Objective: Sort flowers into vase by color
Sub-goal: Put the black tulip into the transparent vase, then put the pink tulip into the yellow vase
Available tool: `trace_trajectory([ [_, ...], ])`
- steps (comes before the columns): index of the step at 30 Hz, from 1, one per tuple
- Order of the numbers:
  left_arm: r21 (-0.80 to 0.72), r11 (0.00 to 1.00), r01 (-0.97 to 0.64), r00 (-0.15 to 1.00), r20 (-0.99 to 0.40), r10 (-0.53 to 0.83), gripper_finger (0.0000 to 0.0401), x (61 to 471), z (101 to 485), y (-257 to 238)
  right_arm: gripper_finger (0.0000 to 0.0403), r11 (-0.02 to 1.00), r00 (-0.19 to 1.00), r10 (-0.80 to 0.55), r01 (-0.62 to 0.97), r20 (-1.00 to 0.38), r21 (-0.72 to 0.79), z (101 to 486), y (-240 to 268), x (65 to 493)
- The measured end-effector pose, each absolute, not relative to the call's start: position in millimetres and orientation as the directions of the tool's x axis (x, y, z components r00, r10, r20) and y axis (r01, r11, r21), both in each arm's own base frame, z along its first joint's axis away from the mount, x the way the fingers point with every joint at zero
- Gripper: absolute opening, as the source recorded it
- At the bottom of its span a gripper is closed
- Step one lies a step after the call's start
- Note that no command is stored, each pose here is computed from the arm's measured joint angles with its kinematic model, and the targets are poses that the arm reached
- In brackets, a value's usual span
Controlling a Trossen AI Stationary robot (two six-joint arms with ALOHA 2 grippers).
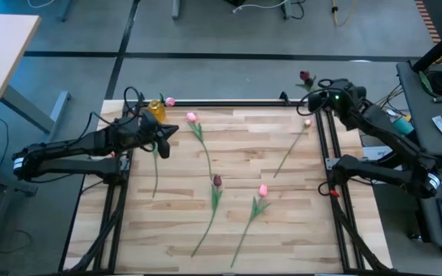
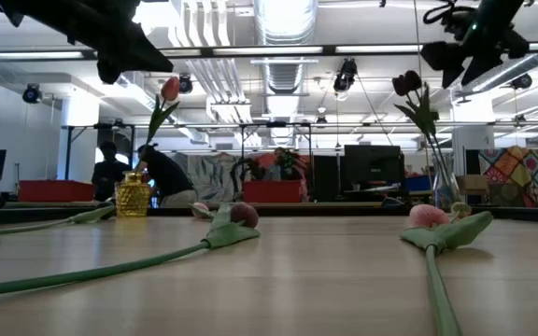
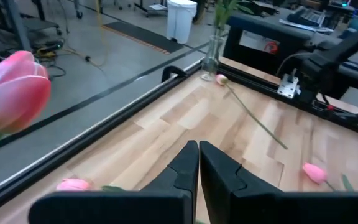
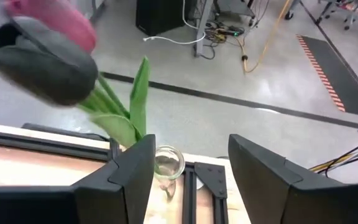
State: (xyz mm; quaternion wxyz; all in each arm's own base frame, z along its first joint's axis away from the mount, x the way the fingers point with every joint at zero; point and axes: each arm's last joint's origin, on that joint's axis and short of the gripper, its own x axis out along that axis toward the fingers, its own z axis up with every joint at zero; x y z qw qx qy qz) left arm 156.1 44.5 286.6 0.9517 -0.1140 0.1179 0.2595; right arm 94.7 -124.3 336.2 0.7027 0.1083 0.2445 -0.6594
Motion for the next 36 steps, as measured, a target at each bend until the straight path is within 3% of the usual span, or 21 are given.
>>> trace_trajectory([
  [6, -0.190, 0.837, -0.513, 0.839, -0.318, 0.441, 0.0000, 155, 283, 44, 0.0196, 0.169, 0.073, -0.845, 0.976, -0.529, -0.135, 360, -115, 88],
  [11, -0.235, 0.832, -0.503, 0.845, -0.335, 0.417, 0.0000, 155, 281, 43, 0.0182, 0.267, 0.224, -0.762, 0.963, -0.608, 0.021, 377, -102, 83],
  [15, -0.266, 0.837, -0.479, 0.857, -0.347, 0.381, 0.0000, 156, 269, 42, 0.0141, 0.321, 0.298, -0.678, 0.942, -0.672, 0.094, 377, -89, 84],
  [22, -0.362, 0.860, -0.360, 0.918, -0.300, 0.258, 0.0000, 159, 244, 38, 0.0033, 0.443, 0.422, -0.557, 0.879, -0.715, 0.174, 366, -65, 108],
  [27, -0.356, 0.876, -0.325, 0.929, -0.294, 0.226, 0.0000, 158, 241, 37, 0.0010, 0.544, 0.479, -0.452, 0.816, -0.752, 0.193, 349, -36, 147],
  [31, -0.355, 0.885, -0.302, 0.935, -0.291, 0.203, 0.0000, 158, 241, 36, 0.0009, 0.553, 0.487, -0.419, 0.806, -0.766, 0.211, 333, -1, 180],
  [36, -0.359, 0.887, -0.290, 0.937, -0.297, 0.186, 0.0000, 157, 241, 36, 0.0011, 0.487, 0.461, -0.349, 0.833, -0.816, 0.262, 305, 51, 209],
])
